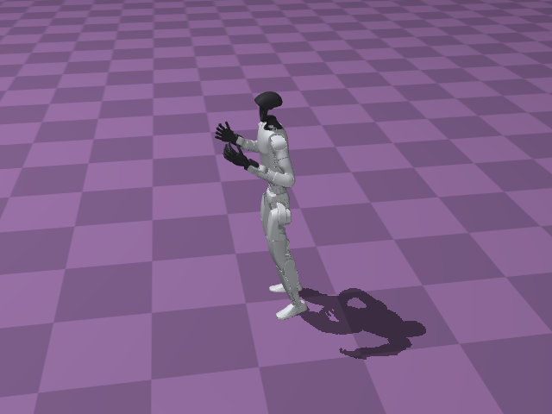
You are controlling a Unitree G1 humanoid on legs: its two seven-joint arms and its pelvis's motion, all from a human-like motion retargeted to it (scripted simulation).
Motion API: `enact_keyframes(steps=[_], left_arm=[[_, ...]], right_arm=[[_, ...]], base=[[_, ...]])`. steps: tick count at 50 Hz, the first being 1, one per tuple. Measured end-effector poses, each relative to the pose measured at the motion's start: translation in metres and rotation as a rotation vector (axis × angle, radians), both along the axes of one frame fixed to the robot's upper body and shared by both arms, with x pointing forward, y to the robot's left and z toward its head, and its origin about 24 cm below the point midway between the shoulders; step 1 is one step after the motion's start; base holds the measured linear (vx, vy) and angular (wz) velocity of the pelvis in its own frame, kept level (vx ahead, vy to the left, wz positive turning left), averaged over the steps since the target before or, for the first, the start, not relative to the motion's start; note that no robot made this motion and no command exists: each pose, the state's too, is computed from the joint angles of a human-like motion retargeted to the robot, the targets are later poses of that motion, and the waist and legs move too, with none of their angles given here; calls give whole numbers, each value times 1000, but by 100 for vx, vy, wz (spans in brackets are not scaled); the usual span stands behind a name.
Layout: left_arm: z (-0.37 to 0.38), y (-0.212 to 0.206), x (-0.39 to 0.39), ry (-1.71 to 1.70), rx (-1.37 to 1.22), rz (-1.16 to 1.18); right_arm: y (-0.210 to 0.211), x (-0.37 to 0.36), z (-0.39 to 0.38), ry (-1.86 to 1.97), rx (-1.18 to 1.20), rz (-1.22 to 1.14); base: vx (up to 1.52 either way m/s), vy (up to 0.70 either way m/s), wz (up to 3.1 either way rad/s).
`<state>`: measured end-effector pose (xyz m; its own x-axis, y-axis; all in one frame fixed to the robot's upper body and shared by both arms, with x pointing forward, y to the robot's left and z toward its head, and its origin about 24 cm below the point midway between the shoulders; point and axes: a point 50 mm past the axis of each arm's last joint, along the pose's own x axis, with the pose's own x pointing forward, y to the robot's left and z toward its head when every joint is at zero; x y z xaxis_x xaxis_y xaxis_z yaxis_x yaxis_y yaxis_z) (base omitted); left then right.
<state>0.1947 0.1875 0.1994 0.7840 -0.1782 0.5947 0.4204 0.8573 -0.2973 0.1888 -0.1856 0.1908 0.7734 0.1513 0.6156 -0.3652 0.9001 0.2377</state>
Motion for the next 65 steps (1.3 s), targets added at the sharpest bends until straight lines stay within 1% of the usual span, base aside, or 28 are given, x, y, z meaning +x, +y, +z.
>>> enact_keyframes(steps=[3,4,6,8,10,14,21,24,31,37,44,56,65], left_arm=[[38,15,2,-240,517,311],[49,15,4,-317,642,392],[57,11,12,-405,836,485],[64,6,20,-473,992,519],[72,2,27,-526,1113,492],[85,6,40,-583,1373,536],[98,34,61,-609,1759,731],[94,54,66,-515,1823,757],[87,94,58,-305,1774,780],[92,113,42,-245,1711,844],[100,111,34,-281,1711,864],[104,105,35,-273,1742,812],[114,106,32,-313,1719,871]], right_arm=[[-20,4,34,-211,-586,-333],[-22,7,44,-276,-714,-404],[-23,16,53,-330,-924,-456],[-22,26,58,-342,-1051,-432],[-22,36,64,-356,-1185,-423],[-28,50,78,-338,-1372,-424],[-47,70,92,-319,-1686,-557],[-59,72,93,-284,-1783,-596],[-85,64,96,-199,-1826,-652],[-97,52,98,-165,-1790,-693],[-108,37,99,-148,-1698,-756],[-111,28,99,-127,-1690,-753],[-112,26,103,-131,-1664,-771]], base=[[-8,7,32],[-10,7,31],[-8,7,29],[-5,8,19],[-1,7,9],[0,0,0],[4,-5,-19],[6,-9,-38],[3,-11,-5],[0,-7,35],[2,1,-2],[6,6,-6],[3,2,-25]])
